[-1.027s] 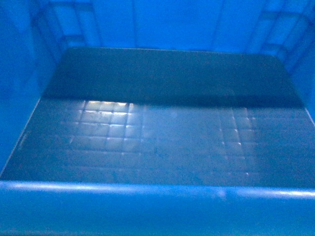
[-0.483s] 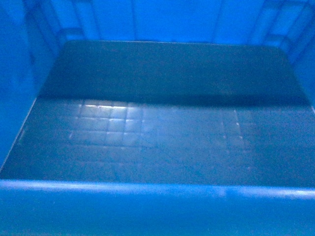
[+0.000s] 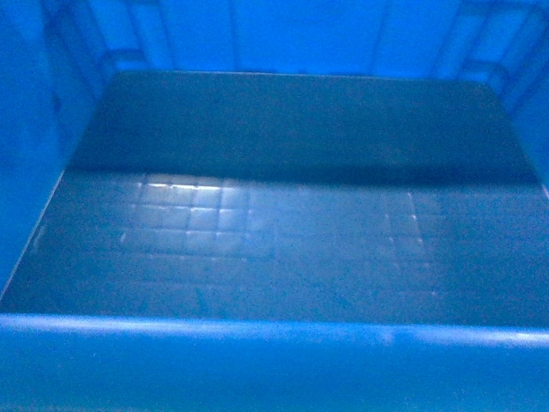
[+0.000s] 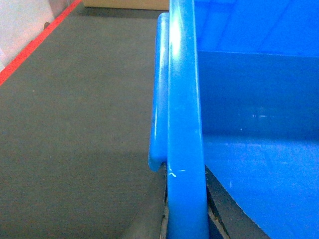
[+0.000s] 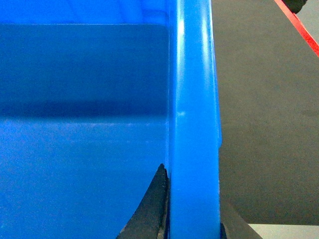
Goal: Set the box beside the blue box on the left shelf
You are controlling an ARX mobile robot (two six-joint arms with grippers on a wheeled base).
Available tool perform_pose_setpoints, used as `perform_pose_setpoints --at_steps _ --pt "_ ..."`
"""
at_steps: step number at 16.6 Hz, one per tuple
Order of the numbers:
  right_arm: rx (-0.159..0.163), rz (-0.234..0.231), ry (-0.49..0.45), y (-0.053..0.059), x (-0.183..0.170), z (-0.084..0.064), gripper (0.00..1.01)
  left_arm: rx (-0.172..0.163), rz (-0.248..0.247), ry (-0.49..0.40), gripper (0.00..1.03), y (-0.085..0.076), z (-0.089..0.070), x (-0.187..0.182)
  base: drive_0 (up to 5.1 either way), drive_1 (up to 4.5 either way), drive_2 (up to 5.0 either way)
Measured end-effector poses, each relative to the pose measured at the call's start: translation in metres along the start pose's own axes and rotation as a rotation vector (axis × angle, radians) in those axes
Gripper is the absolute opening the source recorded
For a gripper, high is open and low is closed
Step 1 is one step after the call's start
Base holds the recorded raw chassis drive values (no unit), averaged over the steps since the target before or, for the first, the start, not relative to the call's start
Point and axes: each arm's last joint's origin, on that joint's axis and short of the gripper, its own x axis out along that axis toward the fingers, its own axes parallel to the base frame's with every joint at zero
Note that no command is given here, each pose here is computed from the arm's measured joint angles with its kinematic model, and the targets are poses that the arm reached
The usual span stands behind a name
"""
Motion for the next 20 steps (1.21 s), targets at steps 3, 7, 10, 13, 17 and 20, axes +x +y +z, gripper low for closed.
perform_pose_setpoints --at_steps 3,7,10,13,17,20 --pt "0.000 0.001 0.000 0.0000 0.0001 0.0000 0.09 0.000 0.001 0.000 0.09 0.0000 0.0000 0.0000 -0.6 -0.62 -0.6" --pt "-0.002 0.001 0.000 0.0000 0.0001 0.0000 0.09 0.000 0.000 0.000 0.08 0.0000 0.0000 -0.0001 -2.0 -1.95 -2.0" --pt "-0.002 0.000 0.000 0.0000 0.0001 0.0000 0.09 0.000 0.000 0.000 0.08 0.0000 0.0000 0.0000 -1.6 -1.63 -1.6" --pt "-0.002 0.000 0.000 0.0000 0.0001 0.0000 0.09 0.000 0.000 0.000 0.08 0.0000 0.0000 0.0000 -1.7 -1.66 -1.7" --pt "-0.002 0.000 0.000 0.0000 0.0001 0.0000 0.09 0.000 0.000 0.000 0.08 0.0000 0.0000 0.0000 -1.6 -1.56 -1.6" --pt "-0.002 0.000 0.000 0.0000 0.0001 0.0000 0.09 0.000 0.000 0.000 0.08 0.0000 0.0000 0.0000 -1.6 -1.61 -1.6"
